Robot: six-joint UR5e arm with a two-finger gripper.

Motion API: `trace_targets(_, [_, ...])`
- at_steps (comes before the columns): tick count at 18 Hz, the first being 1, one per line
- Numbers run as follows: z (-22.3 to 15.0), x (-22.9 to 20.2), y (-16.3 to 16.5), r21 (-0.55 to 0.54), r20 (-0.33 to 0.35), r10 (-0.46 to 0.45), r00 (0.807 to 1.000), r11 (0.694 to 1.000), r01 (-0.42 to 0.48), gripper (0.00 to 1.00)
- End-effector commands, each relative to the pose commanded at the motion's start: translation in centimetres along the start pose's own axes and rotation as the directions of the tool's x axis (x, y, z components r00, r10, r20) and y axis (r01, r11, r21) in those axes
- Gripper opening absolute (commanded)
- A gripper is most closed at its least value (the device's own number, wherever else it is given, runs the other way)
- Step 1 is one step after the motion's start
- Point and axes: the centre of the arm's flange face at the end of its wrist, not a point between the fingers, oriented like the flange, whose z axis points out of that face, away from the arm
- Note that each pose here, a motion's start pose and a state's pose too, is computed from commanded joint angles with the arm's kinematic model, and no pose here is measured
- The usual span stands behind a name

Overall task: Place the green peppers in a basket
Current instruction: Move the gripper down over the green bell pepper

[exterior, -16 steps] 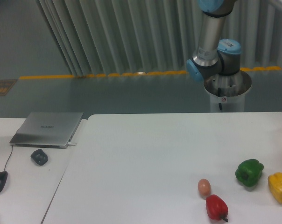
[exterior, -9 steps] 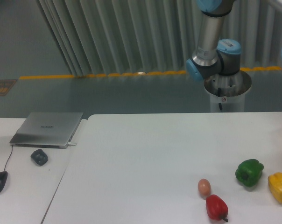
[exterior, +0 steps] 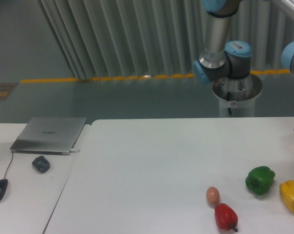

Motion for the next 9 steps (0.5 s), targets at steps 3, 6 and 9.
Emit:
trace_targets(3, [-0.2,-0.1,-0.6,0.036,0.012,-0.035,0.999,0.999,0.035,1.00])
trace_targets(6, [0.1,0.1,-0.8,0.054,0.007,-0.067,0.998,0.996,0.066,1.00])
trace_targets(9, [1.0,0.8,-2.6,0.064,0.031,-0.126,0.992,0.990,0.124,1.00])
